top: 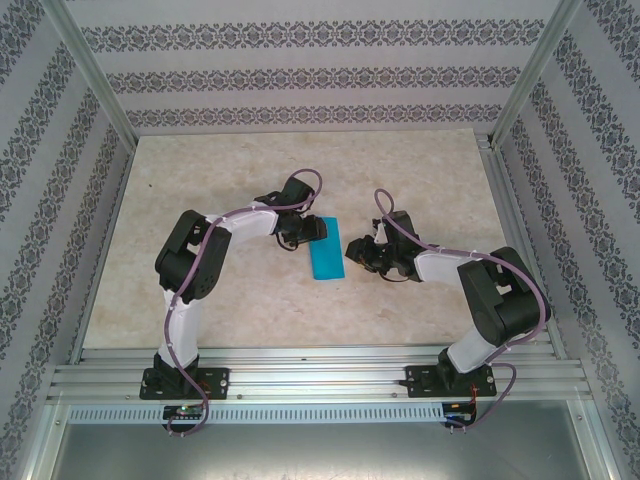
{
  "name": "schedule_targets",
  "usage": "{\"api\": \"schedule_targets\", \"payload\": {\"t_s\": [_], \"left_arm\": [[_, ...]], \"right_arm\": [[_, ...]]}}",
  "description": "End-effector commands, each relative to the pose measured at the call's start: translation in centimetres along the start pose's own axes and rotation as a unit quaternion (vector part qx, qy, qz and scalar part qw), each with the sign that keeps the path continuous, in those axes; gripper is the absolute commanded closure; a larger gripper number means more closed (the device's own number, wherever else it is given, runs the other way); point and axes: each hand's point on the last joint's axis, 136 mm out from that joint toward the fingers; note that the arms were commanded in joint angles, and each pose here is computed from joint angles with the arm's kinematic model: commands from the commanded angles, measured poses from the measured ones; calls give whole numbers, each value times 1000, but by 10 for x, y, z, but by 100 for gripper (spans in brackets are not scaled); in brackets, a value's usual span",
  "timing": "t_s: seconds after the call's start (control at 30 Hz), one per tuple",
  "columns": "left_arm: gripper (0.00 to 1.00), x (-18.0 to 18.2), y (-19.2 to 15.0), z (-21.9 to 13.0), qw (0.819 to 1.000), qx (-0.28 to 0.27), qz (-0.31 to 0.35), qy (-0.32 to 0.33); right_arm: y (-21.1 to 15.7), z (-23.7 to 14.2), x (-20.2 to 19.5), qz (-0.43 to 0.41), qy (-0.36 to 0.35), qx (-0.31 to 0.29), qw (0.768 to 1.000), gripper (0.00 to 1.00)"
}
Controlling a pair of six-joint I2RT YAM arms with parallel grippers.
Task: Fold a paper plane with a square sheet of paper (fold left side to right side)
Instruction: Hold the square sheet of paper at the center of the table.
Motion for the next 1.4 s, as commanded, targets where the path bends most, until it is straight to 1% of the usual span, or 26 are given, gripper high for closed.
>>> {"api": "schedule_targets", "payload": {"t_s": [0.0,0.97,1.37], "left_arm": [[48,50,-36,44,995,47,3,85],[47,48,-46,50,993,60,21,95],[46,47,-47,53,994,61,21,93]], "right_arm": [[3,3,9,-2,11,-2,1000,71],[-1,5,9,0,10,2,1000,71],[-7,14,18,0,18,16,1000,78]]}}
Point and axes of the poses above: each hand's point on the last joint's axis, 136 mm out from that joint toward the fingers, its own z axis out along the fingers, its own x axis along the line the jaws close on, y = z × x, and after that the axes turned 1 degree about -z, right-handed
